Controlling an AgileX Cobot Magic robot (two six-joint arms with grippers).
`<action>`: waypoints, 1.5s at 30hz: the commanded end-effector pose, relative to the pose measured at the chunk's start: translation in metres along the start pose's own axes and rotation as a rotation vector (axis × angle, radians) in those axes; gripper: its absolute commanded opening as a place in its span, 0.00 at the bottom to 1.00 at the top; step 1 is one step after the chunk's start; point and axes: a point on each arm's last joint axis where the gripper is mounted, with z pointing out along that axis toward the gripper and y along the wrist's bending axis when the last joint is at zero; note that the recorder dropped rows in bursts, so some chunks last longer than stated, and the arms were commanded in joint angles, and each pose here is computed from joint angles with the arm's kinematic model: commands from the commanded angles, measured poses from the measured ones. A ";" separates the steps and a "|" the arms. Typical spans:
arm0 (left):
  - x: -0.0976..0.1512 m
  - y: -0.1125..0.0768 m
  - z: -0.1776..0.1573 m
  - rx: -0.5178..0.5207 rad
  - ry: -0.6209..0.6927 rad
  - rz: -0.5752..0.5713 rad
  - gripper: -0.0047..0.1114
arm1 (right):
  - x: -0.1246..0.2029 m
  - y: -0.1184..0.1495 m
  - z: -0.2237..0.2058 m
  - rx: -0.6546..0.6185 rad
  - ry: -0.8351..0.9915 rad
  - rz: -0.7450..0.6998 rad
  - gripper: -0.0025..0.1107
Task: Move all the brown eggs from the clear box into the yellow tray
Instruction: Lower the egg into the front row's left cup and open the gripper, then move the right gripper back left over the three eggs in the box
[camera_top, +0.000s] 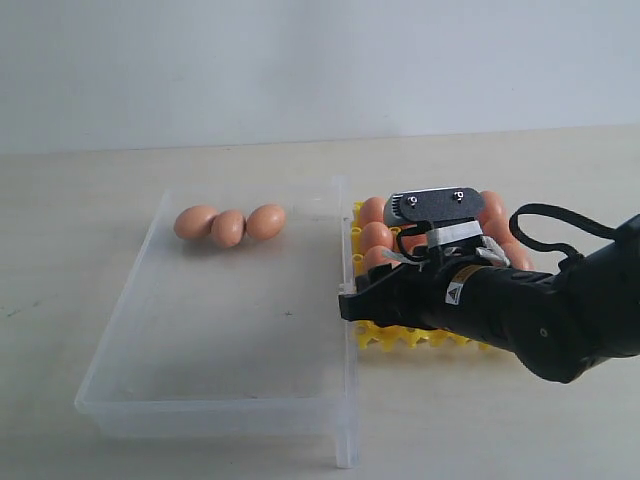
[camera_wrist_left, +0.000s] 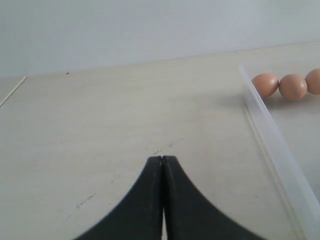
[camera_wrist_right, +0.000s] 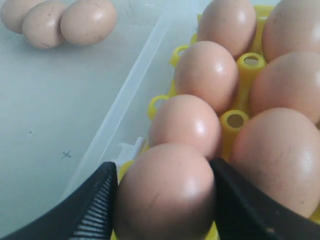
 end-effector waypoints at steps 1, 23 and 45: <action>-0.003 0.000 -0.001 -0.001 -0.021 -0.008 0.04 | 0.003 0.000 0.001 0.003 0.037 0.002 0.38; -0.003 0.000 -0.001 -0.001 -0.021 -0.008 0.04 | -0.025 0.007 -0.026 -0.027 -0.040 0.022 0.52; -0.003 0.000 -0.001 -0.001 -0.021 -0.008 0.04 | -0.075 0.044 -0.048 -0.106 0.164 -0.027 0.51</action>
